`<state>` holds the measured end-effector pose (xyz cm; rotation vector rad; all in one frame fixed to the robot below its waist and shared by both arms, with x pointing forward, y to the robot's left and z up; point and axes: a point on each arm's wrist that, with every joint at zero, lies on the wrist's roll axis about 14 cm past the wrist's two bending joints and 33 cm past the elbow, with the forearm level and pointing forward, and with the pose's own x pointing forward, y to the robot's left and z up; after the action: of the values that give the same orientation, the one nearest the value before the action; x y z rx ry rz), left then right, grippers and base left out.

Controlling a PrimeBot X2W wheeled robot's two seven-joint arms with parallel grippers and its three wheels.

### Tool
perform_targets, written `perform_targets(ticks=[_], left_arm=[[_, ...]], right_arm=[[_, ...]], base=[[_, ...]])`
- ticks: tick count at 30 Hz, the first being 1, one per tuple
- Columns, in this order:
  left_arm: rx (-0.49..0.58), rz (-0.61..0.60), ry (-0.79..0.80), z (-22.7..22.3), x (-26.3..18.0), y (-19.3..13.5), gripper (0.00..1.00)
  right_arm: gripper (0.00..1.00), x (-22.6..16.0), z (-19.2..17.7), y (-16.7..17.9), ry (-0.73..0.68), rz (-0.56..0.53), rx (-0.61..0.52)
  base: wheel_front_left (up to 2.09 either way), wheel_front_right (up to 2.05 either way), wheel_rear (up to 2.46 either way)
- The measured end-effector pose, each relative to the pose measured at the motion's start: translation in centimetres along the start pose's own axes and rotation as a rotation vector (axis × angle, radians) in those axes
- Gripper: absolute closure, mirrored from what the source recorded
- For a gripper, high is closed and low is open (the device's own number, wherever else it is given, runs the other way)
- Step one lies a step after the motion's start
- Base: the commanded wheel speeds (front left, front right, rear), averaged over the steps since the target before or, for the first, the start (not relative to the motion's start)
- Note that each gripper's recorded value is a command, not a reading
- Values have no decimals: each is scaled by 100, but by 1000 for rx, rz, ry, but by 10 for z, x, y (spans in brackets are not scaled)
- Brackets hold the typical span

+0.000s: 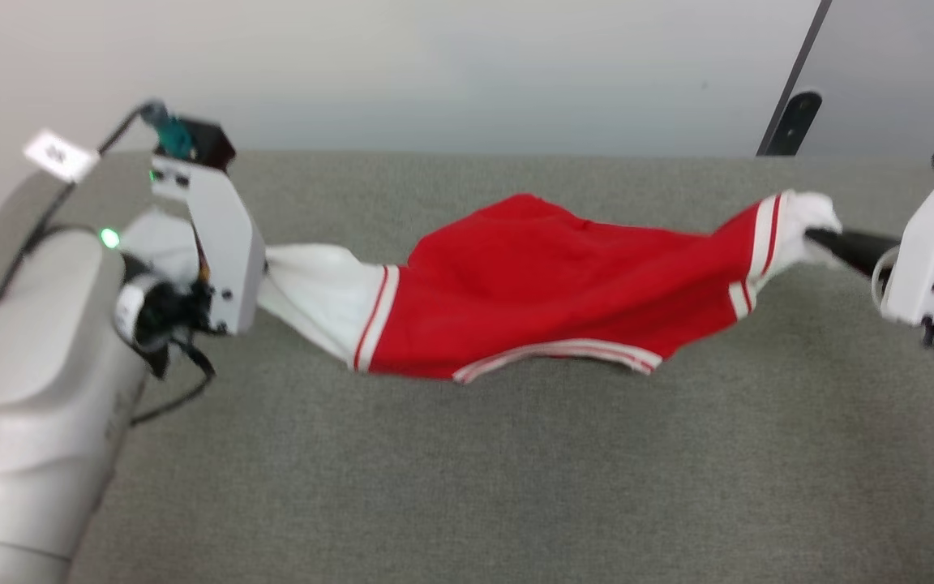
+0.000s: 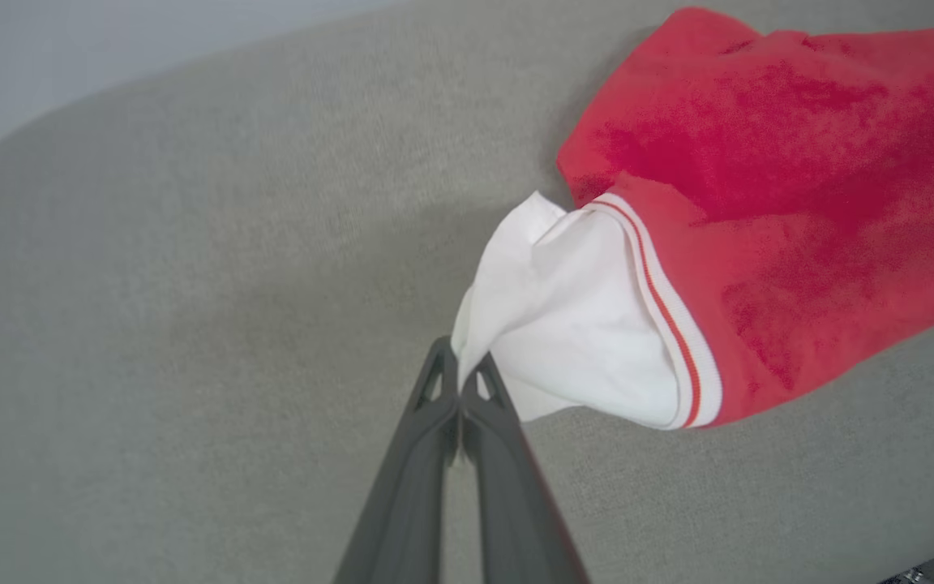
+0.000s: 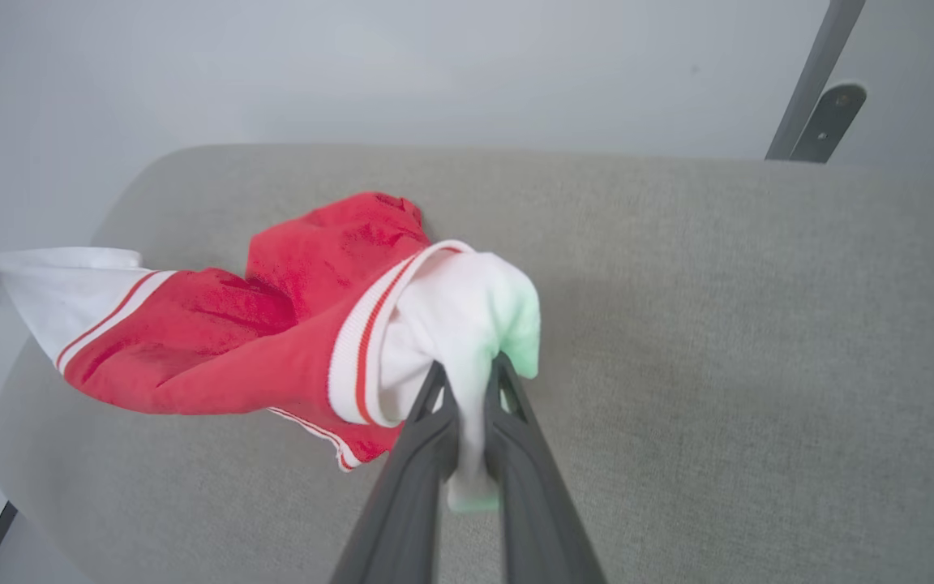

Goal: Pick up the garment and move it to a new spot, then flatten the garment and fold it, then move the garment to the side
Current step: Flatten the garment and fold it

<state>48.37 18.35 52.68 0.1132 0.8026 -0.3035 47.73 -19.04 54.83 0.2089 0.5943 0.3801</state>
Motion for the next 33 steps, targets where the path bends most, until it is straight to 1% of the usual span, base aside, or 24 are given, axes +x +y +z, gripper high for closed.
perform_targets(ticks=[3, 6, 8, 11, 15, 19, 24, 26, 28, 33], left_arm=[[62, 50, -84, 32, -24, 6, 100], [94, 81, -171, 62, -50, 9, 100], [129, 109, -238, 84, -68, 10, 100], [171, 161, -357, 120, -101, 14, 100], [200, 228, -488, 161, -136, 21, 100], [190, 259, -572, 191, -161, 21, 100], [137, 254, -677, 219, -180, 14, 100], [122, 247, -704, 227, -182, 11, 100], [103, 242, -728, 233, -183, 11, 100], [52, 245, -800, 249, -185, 11, 100]], right_arm=[[100, -13, 33, 13, -97, 20, -10], [100, -27, 63, 28, -191, 48, -10], [100, -40, 89, 37, -278, 62, -15], [100, -63, 130, 46, -417, 59, -31], [100, -86, 168, 52, -535, 42, -32], [100, -108, 201, 65, -631, 18, -92], [100, -121, 224, 78, -705, -22, -168], [100, -125, 234, 88, -741, -11, -180], [100, -122, 237, 97, -746, -15, -218], [100, -113, 246, 109, -775, -7, -227]], base=[[0, 0, 0], [0, 0, 0], [0, 0, 0], [0, 0, 0], [0, 0, 0], [0, 0, 0], [0, 0, 0], [0, 0, 0], [0, 0, 0], [0, 0, 0]])
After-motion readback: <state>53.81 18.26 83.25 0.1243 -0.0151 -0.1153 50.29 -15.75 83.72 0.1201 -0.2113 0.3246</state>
